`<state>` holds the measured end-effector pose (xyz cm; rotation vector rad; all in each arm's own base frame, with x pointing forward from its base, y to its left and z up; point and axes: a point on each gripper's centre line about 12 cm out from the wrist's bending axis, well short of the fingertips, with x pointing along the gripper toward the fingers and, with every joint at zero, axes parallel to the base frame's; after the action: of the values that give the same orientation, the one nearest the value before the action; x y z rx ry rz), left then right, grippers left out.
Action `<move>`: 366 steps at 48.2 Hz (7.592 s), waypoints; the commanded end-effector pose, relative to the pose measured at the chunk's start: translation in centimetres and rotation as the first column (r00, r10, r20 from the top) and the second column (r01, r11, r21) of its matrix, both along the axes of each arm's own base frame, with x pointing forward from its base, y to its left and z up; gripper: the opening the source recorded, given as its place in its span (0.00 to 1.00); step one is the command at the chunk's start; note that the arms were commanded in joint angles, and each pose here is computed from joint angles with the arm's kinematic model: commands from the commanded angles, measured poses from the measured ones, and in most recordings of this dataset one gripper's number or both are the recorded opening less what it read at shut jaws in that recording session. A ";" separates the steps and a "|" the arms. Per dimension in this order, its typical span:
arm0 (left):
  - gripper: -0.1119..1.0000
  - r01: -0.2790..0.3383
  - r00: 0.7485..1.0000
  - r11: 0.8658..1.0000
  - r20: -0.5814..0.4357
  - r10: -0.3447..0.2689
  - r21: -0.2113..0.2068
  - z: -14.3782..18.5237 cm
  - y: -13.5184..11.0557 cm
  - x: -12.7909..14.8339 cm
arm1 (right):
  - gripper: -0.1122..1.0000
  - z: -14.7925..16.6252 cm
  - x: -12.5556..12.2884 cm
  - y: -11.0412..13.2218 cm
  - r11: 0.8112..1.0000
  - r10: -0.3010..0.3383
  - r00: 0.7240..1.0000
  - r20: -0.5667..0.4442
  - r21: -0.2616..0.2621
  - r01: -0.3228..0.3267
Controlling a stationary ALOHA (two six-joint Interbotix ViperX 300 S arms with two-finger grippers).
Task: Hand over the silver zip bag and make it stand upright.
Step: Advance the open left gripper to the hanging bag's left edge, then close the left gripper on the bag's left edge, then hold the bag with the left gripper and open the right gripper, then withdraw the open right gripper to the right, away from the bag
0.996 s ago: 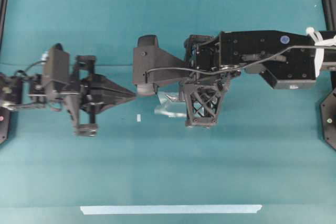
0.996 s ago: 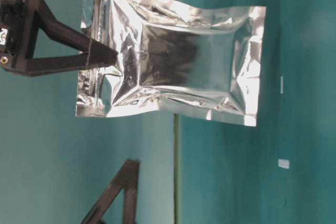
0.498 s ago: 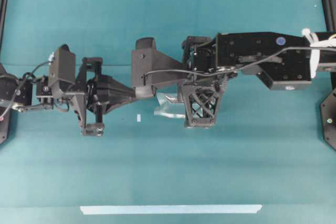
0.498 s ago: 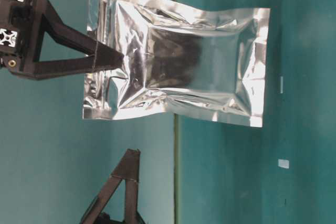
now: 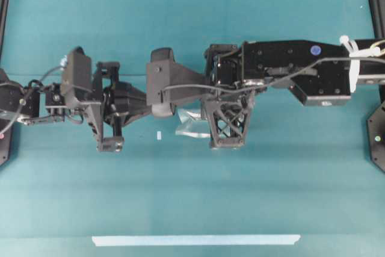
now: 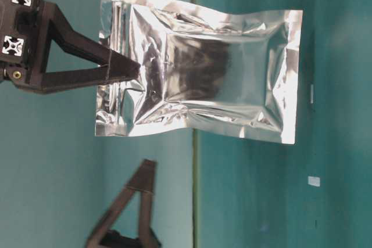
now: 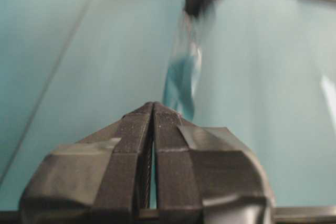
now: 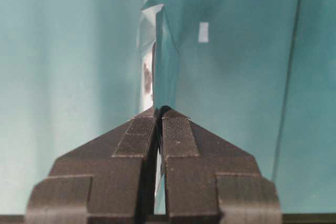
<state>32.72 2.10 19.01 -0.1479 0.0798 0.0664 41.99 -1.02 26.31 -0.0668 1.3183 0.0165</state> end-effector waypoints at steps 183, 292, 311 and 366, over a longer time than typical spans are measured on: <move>0.91 0.048 0.995 0.986 -0.092 -0.033 0.157 -8.9 -0.2 7.3 | 0.12 -1.0 1.2 0.7 0.994 0.107 0.992 0.072 -0.028 -0.106; 0.34 0.066 0.977 0.987 -0.210 -0.034 0.147 -10.6 -0.2 8.4 | 0.88 3.9 -2.1 1.2 1.000 0.004 0.969 0.246 0.016 -0.008; 0.34 0.068 0.973 0.987 -0.226 -0.034 0.146 -10.6 -0.2 8.3 | 0.88 4.2 -7.6 1.1 0.996 -0.076 0.927 0.366 0.063 0.056; 0.34 0.074 0.965 0.988 -0.260 -0.037 0.134 -10.9 -0.4 8.1 | 0.88 4.8 -10.4 0.6 0.993 -0.113 0.865 0.489 0.090 0.079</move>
<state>40.79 1.85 7.92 0.0105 0.3393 0.0363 31.76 -0.50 30.15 0.0449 0.8400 -0.0395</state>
